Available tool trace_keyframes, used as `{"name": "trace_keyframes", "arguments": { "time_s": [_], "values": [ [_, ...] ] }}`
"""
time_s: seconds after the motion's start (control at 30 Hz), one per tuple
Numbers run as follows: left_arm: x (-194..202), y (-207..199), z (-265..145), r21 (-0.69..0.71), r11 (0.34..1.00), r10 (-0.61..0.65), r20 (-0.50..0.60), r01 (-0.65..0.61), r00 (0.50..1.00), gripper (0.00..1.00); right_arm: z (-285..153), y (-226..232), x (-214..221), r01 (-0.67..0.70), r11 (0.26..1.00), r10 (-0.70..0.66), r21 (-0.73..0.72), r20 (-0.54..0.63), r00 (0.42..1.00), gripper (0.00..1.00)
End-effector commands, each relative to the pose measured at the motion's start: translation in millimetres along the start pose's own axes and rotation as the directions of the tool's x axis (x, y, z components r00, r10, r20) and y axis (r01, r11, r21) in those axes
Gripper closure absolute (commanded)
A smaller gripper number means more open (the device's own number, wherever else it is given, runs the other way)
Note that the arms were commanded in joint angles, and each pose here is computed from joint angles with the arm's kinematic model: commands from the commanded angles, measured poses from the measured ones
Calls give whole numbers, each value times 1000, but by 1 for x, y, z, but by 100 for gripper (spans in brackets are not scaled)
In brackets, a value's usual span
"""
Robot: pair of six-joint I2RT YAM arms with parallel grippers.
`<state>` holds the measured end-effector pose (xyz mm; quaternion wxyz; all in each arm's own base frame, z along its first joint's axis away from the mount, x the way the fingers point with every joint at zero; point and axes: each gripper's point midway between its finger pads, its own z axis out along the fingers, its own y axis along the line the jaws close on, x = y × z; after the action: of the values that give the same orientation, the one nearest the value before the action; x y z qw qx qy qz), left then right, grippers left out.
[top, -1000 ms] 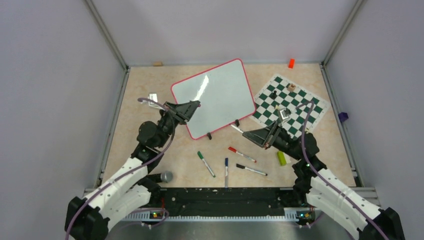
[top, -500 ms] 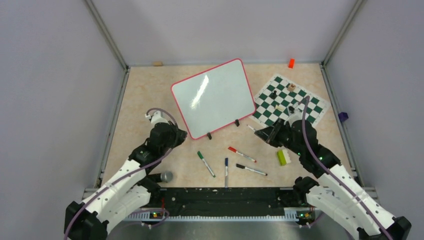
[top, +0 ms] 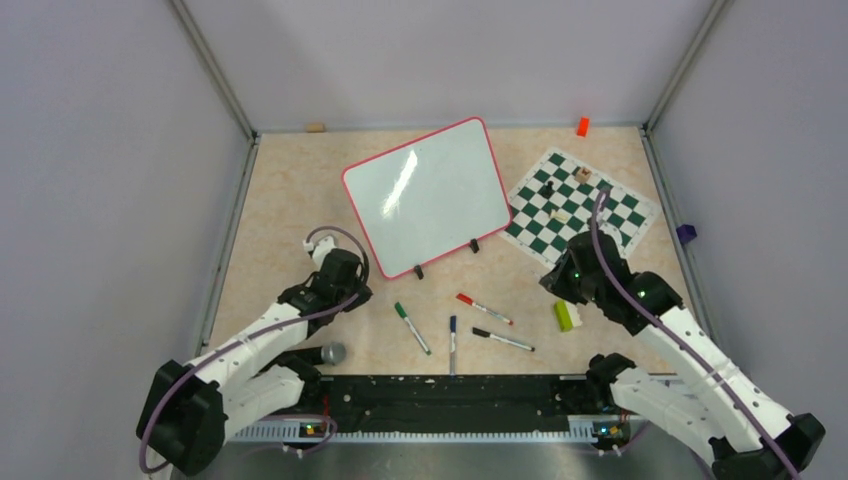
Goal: Write a sentence on the whiteboard
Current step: Place the pen cap at the center of the board, then move the whiteboard to the center of the board.
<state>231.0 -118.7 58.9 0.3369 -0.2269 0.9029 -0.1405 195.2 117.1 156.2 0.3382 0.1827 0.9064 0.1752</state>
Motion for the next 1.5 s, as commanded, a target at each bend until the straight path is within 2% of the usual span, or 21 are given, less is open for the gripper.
{"name": "trace_keyframes", "arguments": {
  "time_s": [0.0, 0.17, 0.4, 0.47, 0.6, 0.7, 0.87, 1.0, 1.07, 1.13, 1.23, 1.27, 1.33, 1.4, 1.47],
  "values": [
    [6, -6, 7, 21, 999, -28, -26, 29, 999, 100, -10, -12, -5, -2, 994, 5, 110, -25, 1000, 100],
    [14, -4, 11, 3, 999, -38, -59, 38, 998, 98, -9, -20, 3, 21, 987, -10, 161, -71, 997, 100],
    [24, 6, 15, -46, 997, -65, -92, 61, 994, 89, -9, -30, 3, -26, 985, 30, 172, -19, 999, 100],
    [25, 10, 15, -57, 996, -71, -91, 66, 993, 82, -8, -25, 1, -3, 991, 5, 136, -13, 1000, 100],
    [24, 13, 13, -75, 995, -69, -84, 62, 994, 60, -6, -13, -3, 64, 995, -63, 72, -12, 998, 100],
    [21, 12, 10, -89, 995, -59, -90, 51, 994, 50, -6, -7, -3, 112, 993, -110, 45, -28, 993, 100],
    [9, 8, -1, -108, 994, -4, -94, -6, 996, 45, -9, 9, 8, 248, 965, -255, -89, -84, 963, 100],
    [2, 4, -14, -81, 996, 35, -89, -42, 995, 42, -8, 9, 12, 281, 954, -291, -109, -100, 951, 100],
    [-1, 1, -22, -55, 997, 50, -78, -54, 996, 41, -8, 5, 9, 251, 966, -256, -67, -94, 962, 100],
    [-7, -3, -32, -14, 998, 63, -53, -64, 997, 40, -9, -9, 5, 165, 985, -161, 43, -85, 983, 100],
    [-15, -7, -42, 28, 996, 89, -18, -88, 996, 37, -6, -10, 11, 136, 989, -127, 64, -126, 984, 100],
    [-16, -10, -46, 45, 994, 104, -13, -103, 994, 34, -4, -11, 14, 130, 988, -117, 79, -145, 982, 100],
    [-18, -13, -52, 76, 989, 131, -5, -130, 991, 21, 0, -12, 18, 123, 987, -104, 101, -175, 979, 100],
    [-21, -18, -57, 107, 983, 150, 3, -149, 989, 3, 3, -13, 19, 107, 987, -83, 124, -181, 980, 100],
    [-23, -19, -62, 116, 982, 150, 10, -150, 989, 1, 4, -11, 15, 100, 986, -76, 133, -175, 982, 100]
  ]
}}
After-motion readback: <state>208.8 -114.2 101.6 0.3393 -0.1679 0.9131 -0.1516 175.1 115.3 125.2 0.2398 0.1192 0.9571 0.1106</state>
